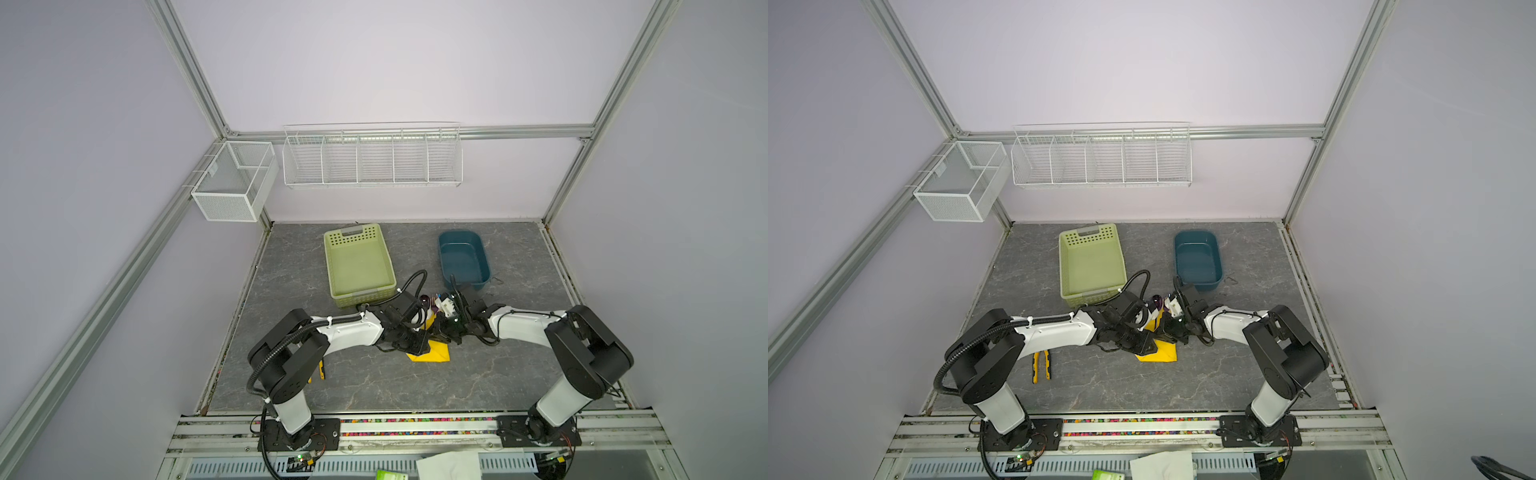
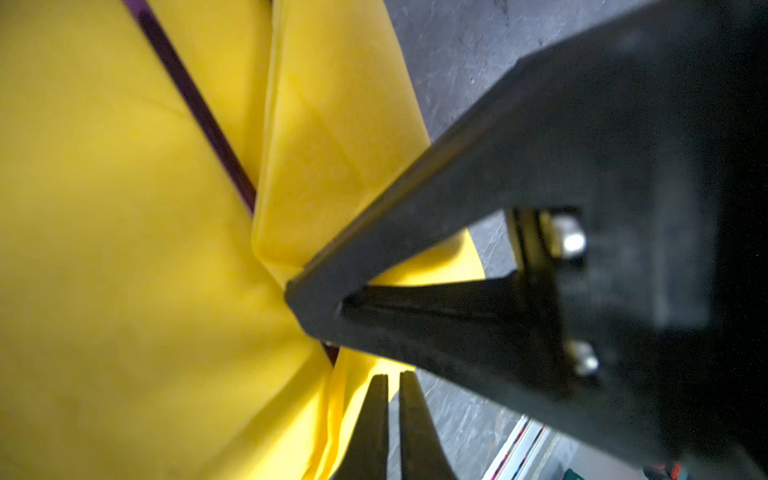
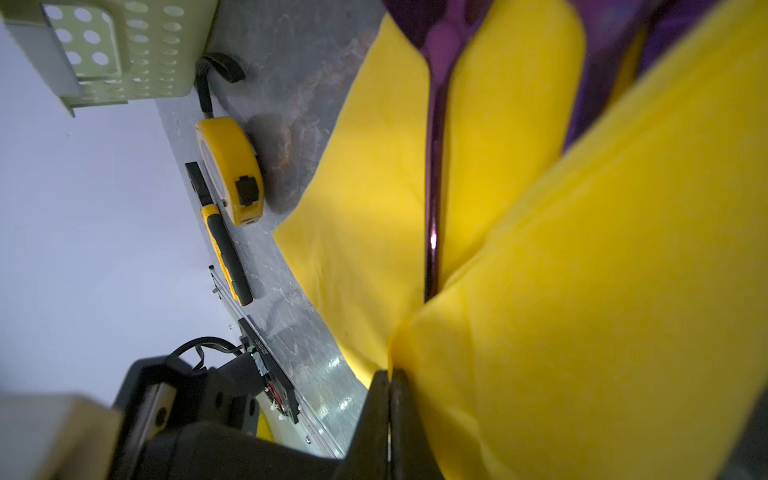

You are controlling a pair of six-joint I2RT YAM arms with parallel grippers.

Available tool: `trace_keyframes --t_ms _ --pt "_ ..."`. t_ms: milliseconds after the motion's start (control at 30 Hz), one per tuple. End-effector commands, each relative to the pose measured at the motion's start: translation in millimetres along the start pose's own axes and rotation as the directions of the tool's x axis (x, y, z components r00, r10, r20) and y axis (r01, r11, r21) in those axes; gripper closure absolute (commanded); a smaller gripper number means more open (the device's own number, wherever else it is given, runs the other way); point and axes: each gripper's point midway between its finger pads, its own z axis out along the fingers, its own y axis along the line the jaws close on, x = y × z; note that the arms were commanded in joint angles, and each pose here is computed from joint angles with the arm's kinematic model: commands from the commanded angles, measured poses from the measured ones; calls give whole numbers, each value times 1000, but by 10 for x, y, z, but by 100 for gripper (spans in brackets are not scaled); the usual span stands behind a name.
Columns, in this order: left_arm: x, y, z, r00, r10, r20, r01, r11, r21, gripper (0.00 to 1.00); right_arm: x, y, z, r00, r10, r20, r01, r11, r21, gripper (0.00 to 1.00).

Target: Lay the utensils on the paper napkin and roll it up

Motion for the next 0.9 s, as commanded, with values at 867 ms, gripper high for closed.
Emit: trace_keyframes --t_ms 867 --pt "196 240 77 999 -31 -36 28 996 -83 94 163 196 -20 996 -67 -59 65 997 -40 93"
